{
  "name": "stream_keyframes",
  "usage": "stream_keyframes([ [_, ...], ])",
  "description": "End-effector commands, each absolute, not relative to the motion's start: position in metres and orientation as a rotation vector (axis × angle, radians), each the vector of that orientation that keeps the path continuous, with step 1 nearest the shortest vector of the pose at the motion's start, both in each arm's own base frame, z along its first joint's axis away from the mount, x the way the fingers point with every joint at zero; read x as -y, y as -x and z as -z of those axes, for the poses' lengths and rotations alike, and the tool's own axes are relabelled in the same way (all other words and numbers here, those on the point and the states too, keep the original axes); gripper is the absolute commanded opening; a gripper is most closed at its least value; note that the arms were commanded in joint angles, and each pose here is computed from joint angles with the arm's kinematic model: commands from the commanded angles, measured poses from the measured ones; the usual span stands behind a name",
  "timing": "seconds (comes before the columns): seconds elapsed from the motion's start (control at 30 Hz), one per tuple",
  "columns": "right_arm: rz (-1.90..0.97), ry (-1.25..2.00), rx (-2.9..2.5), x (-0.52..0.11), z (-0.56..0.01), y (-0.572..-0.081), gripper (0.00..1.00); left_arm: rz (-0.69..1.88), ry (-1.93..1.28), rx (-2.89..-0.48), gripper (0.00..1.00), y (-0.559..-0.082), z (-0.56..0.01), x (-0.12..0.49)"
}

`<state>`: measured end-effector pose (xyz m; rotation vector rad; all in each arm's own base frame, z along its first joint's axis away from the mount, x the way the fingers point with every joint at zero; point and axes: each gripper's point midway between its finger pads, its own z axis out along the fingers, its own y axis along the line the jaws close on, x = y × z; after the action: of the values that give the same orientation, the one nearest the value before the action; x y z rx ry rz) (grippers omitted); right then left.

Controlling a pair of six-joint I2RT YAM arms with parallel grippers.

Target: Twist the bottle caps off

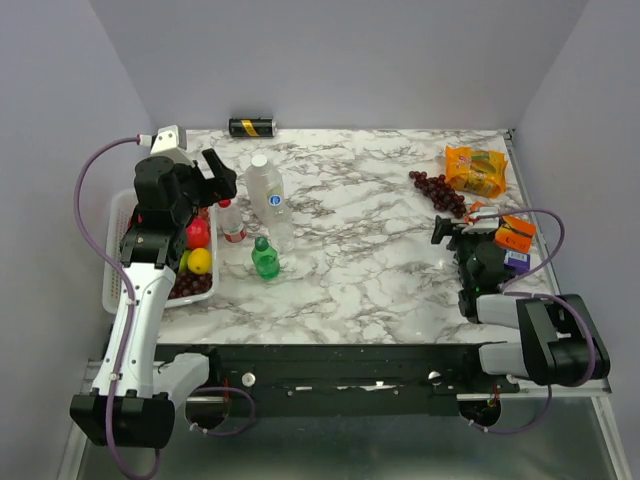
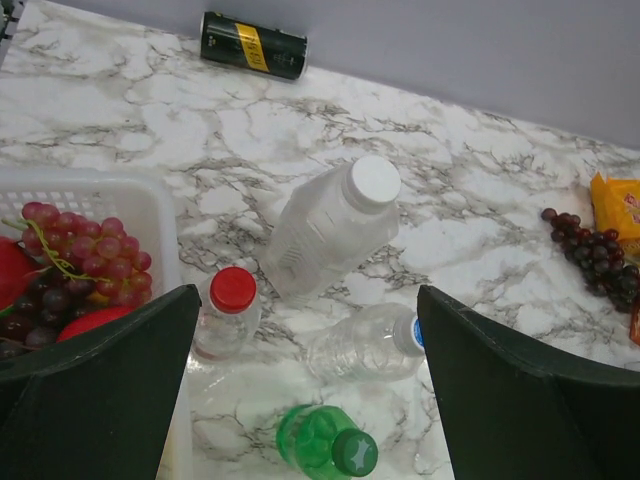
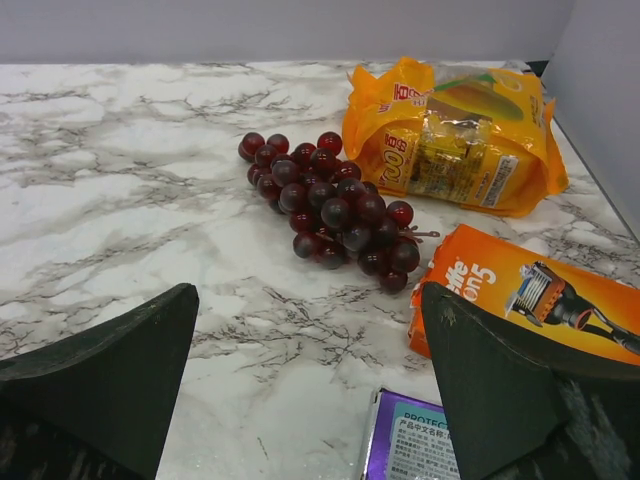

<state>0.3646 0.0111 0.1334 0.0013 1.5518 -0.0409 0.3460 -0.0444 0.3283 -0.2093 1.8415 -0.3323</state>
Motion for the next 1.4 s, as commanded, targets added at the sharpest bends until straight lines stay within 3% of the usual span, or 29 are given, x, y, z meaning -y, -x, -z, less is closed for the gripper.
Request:
stream_keyframes([
  [0.0,0.055,0.007,-1.505,-0.009,-0.157,-0.36,1.0,0.41,0.09,-1.783,0.99,-0.334,-0.335,0.062],
  [0.1,0.031,0.061,-1.497,-0.016,-0.174,-0.356,1.0,0.491,-0.034,-1.762,0.99,-0.328,-0.332,0.083],
  [0.2,-0.023,-0.109,-1.469,-0.007,-0.201,-0.349,1.0,0.508,-0.12,-1.778,0.99,-0.325,-0.324,0.103],
  [0.47,-0.077,-0.506,-1.48,0.021,-0.24,-0.326,1.0,0.308,-0.266,-1.939,0.99,-0.327,-0.271,0.128],
  [0.7,-0.146,-0.379,-1.443,0.005,-0.277,-0.301,1.0,0.198,-0.325,-2.022,0.99,-0.339,-0.238,0.141],
  [1.0,-0.229,-0.306,-1.424,-0.01,-0.301,-0.284,1.0,0.127,-0.337,-2.101,0.77,-0.366,-0.217,0.147],
  [1.1,-0.233,-0.3,-1.439,-0.012,-0.301,-0.284,1.0,0.124,-0.339,-2.113,0.65,-0.372,-0.212,0.149],
  [1.37,-0.297,-0.213,-1.531,-0.032,-0.285,-0.298,0.99,0.155,-0.367,-2.125,0.13,-0.371,-0.207,0.156],
])
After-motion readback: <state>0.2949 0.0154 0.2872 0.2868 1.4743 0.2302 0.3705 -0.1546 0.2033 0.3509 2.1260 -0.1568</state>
